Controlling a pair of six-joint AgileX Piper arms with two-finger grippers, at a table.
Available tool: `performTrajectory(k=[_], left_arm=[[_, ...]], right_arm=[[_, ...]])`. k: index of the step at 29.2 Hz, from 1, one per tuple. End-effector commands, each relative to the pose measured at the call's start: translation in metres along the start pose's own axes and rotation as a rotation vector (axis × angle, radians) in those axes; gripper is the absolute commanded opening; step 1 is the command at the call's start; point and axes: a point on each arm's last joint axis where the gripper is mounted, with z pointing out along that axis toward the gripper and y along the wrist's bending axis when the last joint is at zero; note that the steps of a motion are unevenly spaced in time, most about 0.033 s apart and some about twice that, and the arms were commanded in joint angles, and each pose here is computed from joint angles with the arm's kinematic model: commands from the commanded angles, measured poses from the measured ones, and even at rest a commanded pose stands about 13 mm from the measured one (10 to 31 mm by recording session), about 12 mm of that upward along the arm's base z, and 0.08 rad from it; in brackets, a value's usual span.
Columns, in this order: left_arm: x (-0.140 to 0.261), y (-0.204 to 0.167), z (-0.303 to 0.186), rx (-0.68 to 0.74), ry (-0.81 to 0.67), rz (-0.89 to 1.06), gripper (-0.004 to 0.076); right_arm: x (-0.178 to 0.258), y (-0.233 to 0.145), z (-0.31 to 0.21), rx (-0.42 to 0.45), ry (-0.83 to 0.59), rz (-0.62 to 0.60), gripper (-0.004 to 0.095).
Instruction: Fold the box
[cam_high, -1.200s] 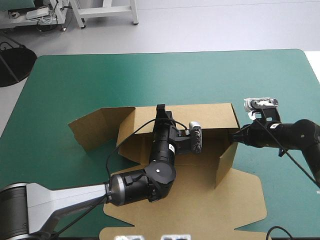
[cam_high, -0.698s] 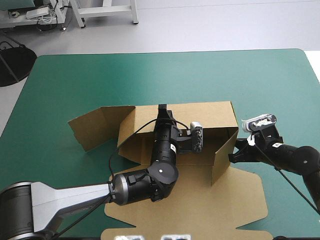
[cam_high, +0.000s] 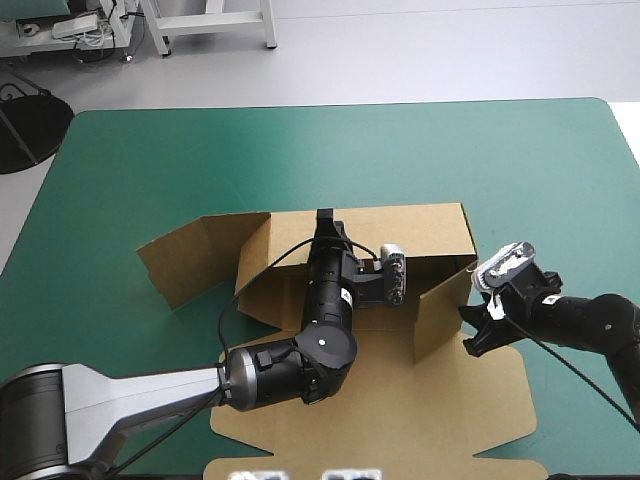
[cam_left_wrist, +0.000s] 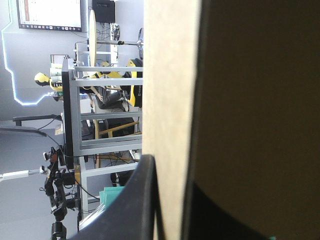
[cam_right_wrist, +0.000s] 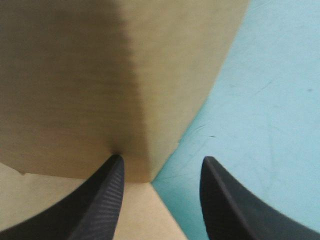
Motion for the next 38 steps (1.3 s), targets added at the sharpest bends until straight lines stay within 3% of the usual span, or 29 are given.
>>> performTrajectory(k=[1,7,12,15,17,22,33,38], left_arm=[[-0.006,-0.03,-0.002,0.238,-0.025,-0.138,-0.0009],[-0.006,-0.03,-0.002,0.239,-0.034,-0.137,-0.0009],[-0.007,-0.029,-0.002,0.234,-0.036,-0.133,-0.0009],[-0.007,-0.029,-0.002,0.231,-0.037,-0.131,-0.0008],[-0.007,-0.029,-0.002,0.229,-0.038,-0.129,-0.0009],[-0.007,-0.027,-0.002,0.207,-0.049,-0.11,-0.0009],[-0.007,-0.026,-0.002,0.201,-0.05,-0.112,0.0005],[-0.008,-0.025,-0.002,0.182,-0.062,-0.087,0.0169]], right_arm=[[-0.014,0.002,-0.011,-0.019,-0.056,-0.003,0.0455],[-0.026,-0.001,-0.016,0.003,-0.136,0.035,0.0455],[-0.029,-0.004,-0.001,-0.045,-0.177,0.039,0.0455],[-0.033,-0.011,0.01,-0.048,-0.206,0.129,0.0427],[-0.035,-0.017,0.016,-0.029,-0.224,0.18,0.0351],[-0.033,-0.024,0.027,-0.007,-0.206,0.168,-0.0003],[-0.031,-0.023,0.032,-0.038,-0.179,0.165,-0.0012],[-0.031,-0.023,0.032,-0.038,-0.178,0.159,-0.0012]])
